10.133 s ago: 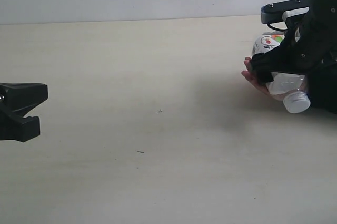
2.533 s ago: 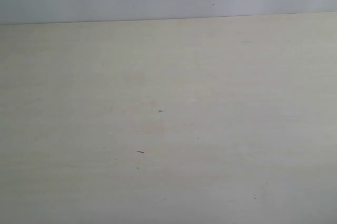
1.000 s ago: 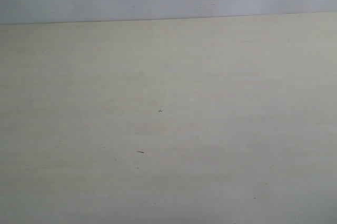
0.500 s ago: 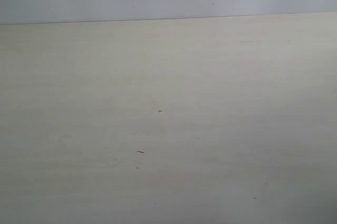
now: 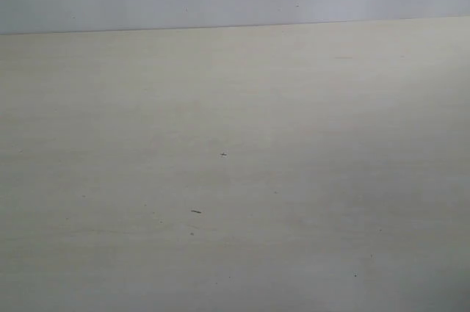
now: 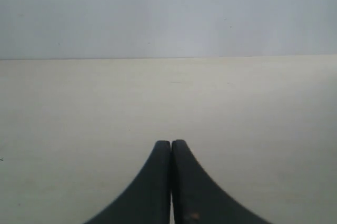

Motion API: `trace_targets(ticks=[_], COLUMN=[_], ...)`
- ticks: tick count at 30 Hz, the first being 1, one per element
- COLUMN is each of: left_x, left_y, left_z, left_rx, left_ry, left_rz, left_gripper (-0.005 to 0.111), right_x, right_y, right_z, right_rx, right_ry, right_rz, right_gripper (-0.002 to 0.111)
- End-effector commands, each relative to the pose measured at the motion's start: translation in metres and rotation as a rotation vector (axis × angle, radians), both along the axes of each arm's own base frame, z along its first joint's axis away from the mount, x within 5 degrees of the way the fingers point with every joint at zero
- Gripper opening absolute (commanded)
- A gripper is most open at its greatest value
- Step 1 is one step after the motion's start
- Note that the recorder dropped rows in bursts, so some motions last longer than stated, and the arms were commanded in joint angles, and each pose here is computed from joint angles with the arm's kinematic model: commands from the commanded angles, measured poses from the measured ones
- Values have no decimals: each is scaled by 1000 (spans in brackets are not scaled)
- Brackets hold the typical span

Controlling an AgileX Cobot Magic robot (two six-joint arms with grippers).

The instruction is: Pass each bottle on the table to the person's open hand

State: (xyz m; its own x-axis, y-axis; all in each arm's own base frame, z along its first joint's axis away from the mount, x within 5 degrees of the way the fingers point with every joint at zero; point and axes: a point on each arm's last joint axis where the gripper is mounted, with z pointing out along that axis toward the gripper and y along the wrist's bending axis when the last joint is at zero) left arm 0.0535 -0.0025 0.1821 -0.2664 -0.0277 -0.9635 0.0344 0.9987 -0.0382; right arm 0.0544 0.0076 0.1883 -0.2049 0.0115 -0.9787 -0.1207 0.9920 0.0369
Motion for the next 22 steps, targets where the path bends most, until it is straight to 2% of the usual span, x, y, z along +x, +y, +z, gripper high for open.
trace_targets(ticks=[1, 22], left_x=[0, 0], left_y=[0, 0], left_z=[-1, -1], left_rx=[-17, -17], left_ry=[-2, -2], left_rz=[2, 2], left_gripper=[0, 0], right_x=[0, 0], right_y=[0, 0], right_z=[-1, -1], right_rx=[-1, 7], right_ry=[-6, -5], right_rz=[-5, -7], right_gripper=[0, 0])
